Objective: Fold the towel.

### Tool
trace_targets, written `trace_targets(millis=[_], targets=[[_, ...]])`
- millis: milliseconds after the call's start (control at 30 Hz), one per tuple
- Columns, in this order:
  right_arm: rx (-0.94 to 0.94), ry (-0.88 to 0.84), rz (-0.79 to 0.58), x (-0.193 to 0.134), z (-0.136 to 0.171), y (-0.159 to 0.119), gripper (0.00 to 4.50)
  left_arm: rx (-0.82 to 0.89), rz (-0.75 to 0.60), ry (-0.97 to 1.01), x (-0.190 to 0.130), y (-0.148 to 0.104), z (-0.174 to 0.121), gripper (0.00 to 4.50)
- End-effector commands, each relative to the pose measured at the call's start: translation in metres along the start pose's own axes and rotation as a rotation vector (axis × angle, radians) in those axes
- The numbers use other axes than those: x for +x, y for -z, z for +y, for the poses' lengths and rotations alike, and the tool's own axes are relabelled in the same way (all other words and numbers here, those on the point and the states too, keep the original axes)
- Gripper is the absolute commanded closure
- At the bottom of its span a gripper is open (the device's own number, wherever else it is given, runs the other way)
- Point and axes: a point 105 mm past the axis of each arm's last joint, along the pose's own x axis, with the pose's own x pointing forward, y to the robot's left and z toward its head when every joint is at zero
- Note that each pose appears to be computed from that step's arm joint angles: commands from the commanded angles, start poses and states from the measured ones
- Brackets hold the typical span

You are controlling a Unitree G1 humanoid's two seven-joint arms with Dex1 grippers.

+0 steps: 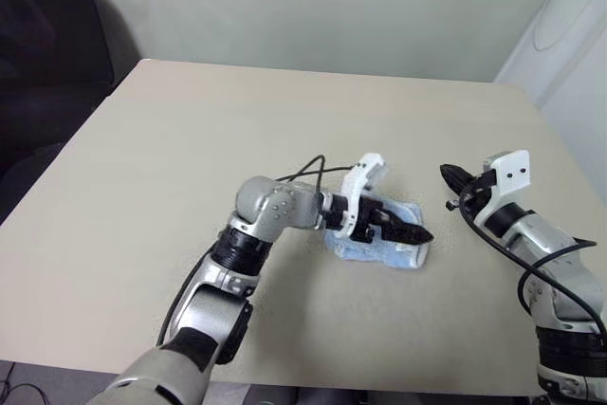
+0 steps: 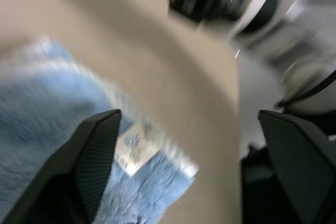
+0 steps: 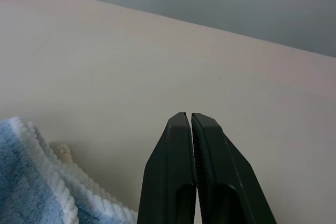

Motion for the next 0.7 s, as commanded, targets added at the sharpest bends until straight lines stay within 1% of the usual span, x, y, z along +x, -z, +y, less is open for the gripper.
trace_targets(millis=[33,100,133,167,200,300,367,433,467,500,600,700], targets=[[-0.007,-0.071,-0.045,-0.009,0.01,-0.019,4.42,0.245,-0.143,-0.109,-0.038,-0.03,0.013,0.01],[0.017,-0.129,-0.036,-0.013,0.021,-0.019,4.42,0.333,-0.178,-0.206,-0.059,-0.036,0.033,0.01],[0.019,-0.162,-0.025,-0.014,0.028,-0.018,4.5,0.356,-0.194,-0.248,-0.067,-0.038,0.043,0.4],[0.019,-0.184,-0.013,-0.015,0.033,-0.017,4.5,0.374,-0.187,-0.269,-0.073,-0.037,0.049,0.6],[0.023,-0.2,-0.005,-0.016,0.038,-0.016,4.5,0.401,-0.177,-0.271,-0.077,-0.035,0.052,0.96],[0.058,-0.261,-0.002,-0.017,0.054,-0.018,4.5,0.484,-0.152,-0.205,-0.079,-0.028,0.046,1.99],[0.074,-0.318,0.009,-0.015,0.072,-0.014,4.5,0.515,-0.131,-0.113,-0.07,-0.019,0.035,2.75],[0.078,-0.338,0.033,-0.011,0.083,-0.006,4.5,0.526,-0.102,-0.044,-0.058,-0.01,0.028,3.55],[0.078,-0.337,0.041,-0.01,0.085,-0.004,4.5,0.526,-0.094,-0.032,-0.055,-0.008,0.028,3.9],[0.106,-0.334,0.072,-0.009,0.086,0.008,4.5,0.507,-0.063,-0.047,-0.045,0.0,0.035,4.22],[0.142,-0.341,0.206,-0.013,0.095,0.053,4.5,0.454,0.051,-0.077,-0.02,0.029,0.056,4.22],[0.178,-0.302,0.261,-0.007,0.094,0.08,4.5,0.442,0.231,-0.225,-0.008,0.065,0.097,4.22]])
